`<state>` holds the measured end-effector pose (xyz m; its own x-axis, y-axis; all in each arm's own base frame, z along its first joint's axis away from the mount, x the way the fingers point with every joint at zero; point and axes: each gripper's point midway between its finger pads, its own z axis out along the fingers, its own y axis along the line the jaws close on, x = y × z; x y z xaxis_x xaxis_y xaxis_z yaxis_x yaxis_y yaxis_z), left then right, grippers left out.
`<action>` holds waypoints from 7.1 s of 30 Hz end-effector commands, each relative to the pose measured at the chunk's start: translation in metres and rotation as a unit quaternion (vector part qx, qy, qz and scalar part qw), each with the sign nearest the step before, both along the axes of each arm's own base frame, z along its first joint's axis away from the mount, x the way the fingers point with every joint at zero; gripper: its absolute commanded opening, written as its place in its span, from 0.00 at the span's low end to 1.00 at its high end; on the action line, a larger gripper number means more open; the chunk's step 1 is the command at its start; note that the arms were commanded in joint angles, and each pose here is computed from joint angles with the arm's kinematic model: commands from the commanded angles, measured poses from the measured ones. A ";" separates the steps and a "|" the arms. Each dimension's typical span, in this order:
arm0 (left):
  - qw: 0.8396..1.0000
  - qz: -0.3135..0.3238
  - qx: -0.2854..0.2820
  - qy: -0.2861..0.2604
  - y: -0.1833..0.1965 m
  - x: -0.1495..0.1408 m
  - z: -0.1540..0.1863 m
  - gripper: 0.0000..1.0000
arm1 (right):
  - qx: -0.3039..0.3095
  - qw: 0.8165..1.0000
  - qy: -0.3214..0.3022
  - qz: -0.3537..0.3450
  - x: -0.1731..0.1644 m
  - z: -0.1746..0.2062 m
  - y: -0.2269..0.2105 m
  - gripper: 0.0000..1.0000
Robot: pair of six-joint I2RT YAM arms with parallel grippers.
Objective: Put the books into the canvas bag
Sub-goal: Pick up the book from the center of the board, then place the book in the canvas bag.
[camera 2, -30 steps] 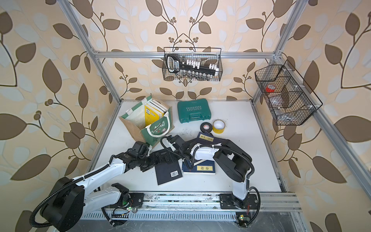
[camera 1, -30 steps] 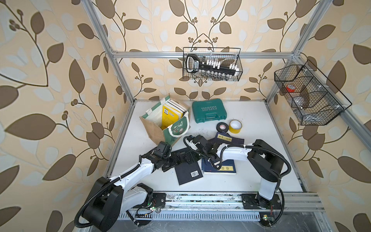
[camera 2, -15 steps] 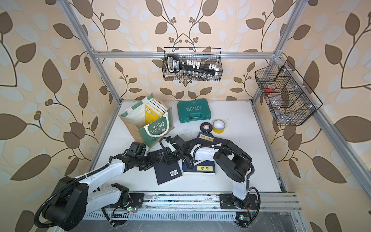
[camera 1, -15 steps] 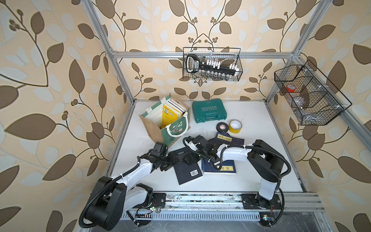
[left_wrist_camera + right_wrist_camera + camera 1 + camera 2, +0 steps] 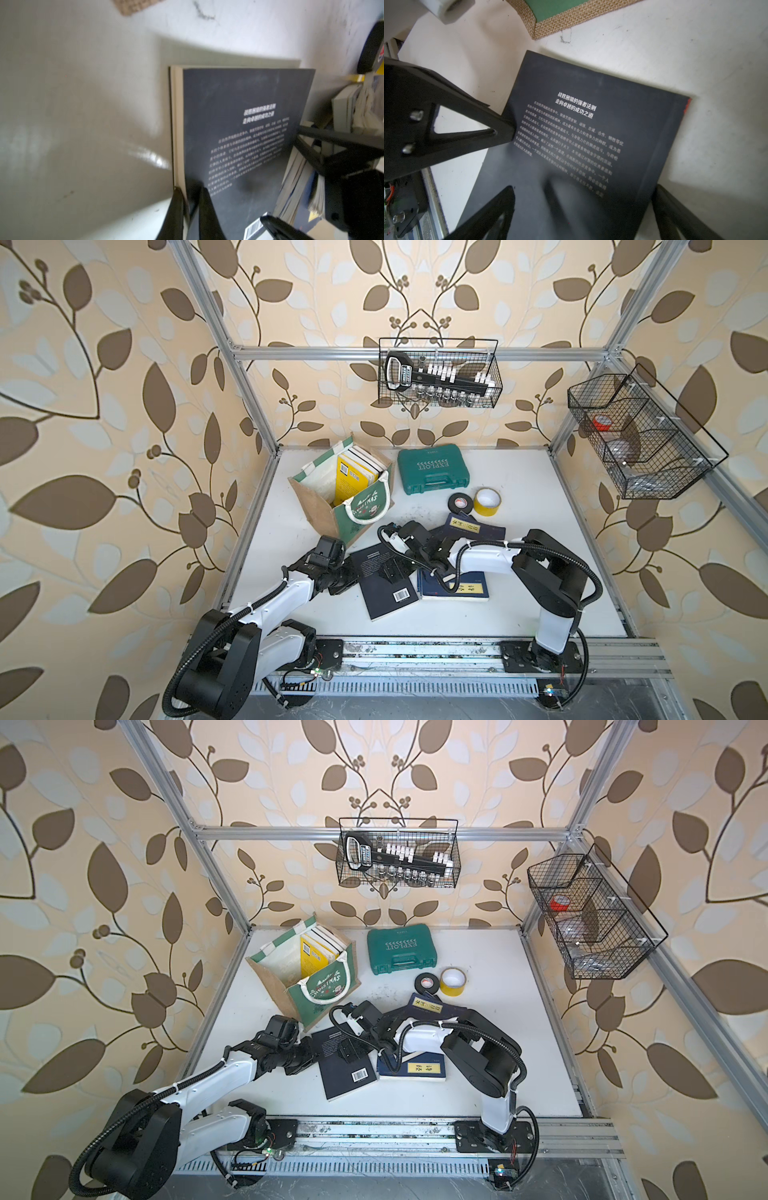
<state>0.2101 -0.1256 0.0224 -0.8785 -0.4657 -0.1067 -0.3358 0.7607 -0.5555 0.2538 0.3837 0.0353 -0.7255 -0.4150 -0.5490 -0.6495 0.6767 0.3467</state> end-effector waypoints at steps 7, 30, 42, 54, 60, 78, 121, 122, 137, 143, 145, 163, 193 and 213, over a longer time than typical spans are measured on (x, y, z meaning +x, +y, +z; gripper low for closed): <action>0.999 -0.014 -0.007 -0.046 -0.004 0.009 0.003 0.00 | 0.090 0.980 0.093 0.150 -0.085 0.015 0.040 0.98; 0.962 -0.114 -0.106 -0.225 -0.032 -0.008 0.075 0.00 | 0.193 0.958 0.127 0.169 -0.077 0.039 0.031 0.97; 0.939 -0.171 -0.143 -0.262 -0.047 -0.016 0.087 0.00 | 0.214 0.946 0.142 0.197 -0.077 0.055 0.040 0.74; 0.933 -0.188 -0.156 -0.265 -0.052 -0.020 0.089 0.00 | 0.229 0.947 0.172 0.144 -0.037 0.066 0.010 0.53; 0.931 -0.193 -0.158 -0.267 -0.054 -0.020 0.089 0.00 | 0.219 0.943 0.184 0.173 -0.031 0.081 -0.002 0.45; 0.924 -0.193 -0.158 -0.289 -0.052 -0.025 0.098 0.00 | 0.245 0.944 0.152 0.157 0.003 0.118 -0.017 0.15; 0.860 -0.267 -0.260 -0.349 -0.083 -0.048 0.144 0.00 | 0.335 0.923 0.085 0.170 -0.027 0.196 -0.044 0.53; 0.860 -0.267 -0.259 -0.349 -0.083 -0.048 0.144 0.00 | 0.336 0.923 0.083 0.168 -0.025 0.197 -0.046 0.56; 0.860 -0.277 -0.260 -0.340 -0.085 -0.048 0.140 0.00 | 0.345 0.923 0.071 0.156 -0.008 0.203 -0.064 0.65; 0.859 -0.282 -0.262 -0.336 -0.086 -0.049 0.138 0.00 | 0.347 0.922 0.064 0.157 -0.003 0.206 -0.067 0.38; 0.859 -0.286 -0.264 -0.332 -0.088 -0.050 0.137 0.00 | 0.348 0.921 0.063 0.164 -0.001 0.210 -0.068 0.32; 0.863 -0.293 -0.257 -0.321 -0.091 -0.052 0.131 0.00 | 0.283 0.927 0.093 0.229 -0.003 0.202 -0.059 0.32; 0.880 -0.252 -0.192 -0.354 -0.072 -0.046 0.133 0.99 | 0.322 0.912 -0.240 0.084 0.106 0.456 -0.058 0.00; 0.905 -0.197 0.125 -0.355 0.011 -0.024 0.262 0.99 | 0.442 0.865 -0.229 0.069 0.202 0.466 -0.005 0.00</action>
